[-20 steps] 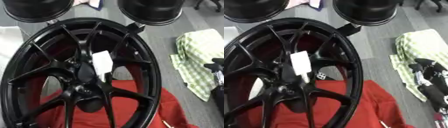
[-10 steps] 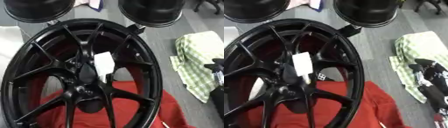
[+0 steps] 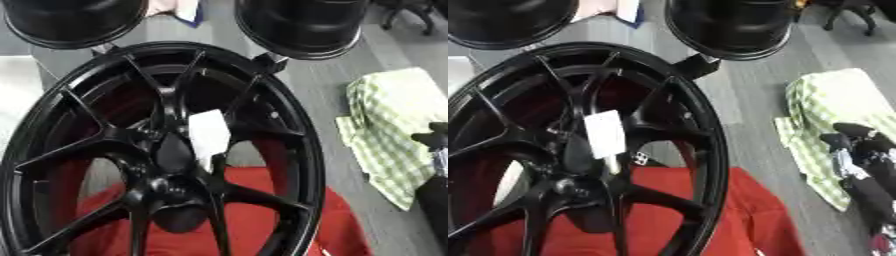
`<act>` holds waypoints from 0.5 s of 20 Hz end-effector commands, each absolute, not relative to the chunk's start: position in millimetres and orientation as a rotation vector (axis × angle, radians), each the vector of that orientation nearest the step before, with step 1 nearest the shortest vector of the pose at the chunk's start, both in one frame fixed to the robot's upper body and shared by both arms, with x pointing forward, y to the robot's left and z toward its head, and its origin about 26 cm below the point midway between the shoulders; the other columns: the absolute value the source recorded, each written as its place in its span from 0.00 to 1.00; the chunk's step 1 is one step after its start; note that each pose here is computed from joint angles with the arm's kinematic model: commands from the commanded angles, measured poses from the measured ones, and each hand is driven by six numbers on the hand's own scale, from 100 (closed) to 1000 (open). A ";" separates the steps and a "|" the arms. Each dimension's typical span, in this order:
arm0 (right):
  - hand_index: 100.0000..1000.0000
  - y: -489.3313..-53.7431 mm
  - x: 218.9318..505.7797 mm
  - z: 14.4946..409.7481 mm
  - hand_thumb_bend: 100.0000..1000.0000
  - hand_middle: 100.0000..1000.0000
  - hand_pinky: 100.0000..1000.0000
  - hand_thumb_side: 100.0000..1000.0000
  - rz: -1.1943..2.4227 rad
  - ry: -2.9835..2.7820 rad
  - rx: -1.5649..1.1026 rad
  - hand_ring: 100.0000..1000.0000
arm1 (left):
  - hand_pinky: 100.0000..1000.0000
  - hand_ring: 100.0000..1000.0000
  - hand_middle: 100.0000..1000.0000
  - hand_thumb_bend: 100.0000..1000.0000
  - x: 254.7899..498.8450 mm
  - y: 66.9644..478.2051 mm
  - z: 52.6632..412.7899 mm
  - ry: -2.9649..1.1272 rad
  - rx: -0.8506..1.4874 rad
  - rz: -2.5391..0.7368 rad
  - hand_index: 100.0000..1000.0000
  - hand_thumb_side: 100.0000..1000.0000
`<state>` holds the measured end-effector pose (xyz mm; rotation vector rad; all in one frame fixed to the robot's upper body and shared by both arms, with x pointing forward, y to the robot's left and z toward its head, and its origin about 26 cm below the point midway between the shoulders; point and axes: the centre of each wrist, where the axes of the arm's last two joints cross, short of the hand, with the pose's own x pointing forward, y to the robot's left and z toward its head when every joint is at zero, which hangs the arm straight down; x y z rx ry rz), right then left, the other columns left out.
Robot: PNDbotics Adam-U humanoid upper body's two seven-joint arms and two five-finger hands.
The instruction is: Pull the pin out of the wheel hub.
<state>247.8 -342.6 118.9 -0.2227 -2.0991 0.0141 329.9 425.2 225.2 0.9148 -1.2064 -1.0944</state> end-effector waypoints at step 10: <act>0.66 -346.0 246.1 127.6 0.00 0.49 0.88 0.19 0.033 -2.131 -0.236 0.69 | 0.77 0.68 0.68 0.00 322.0 410.4 261.9 -1.491 0.831 -1.005 0.76 0.76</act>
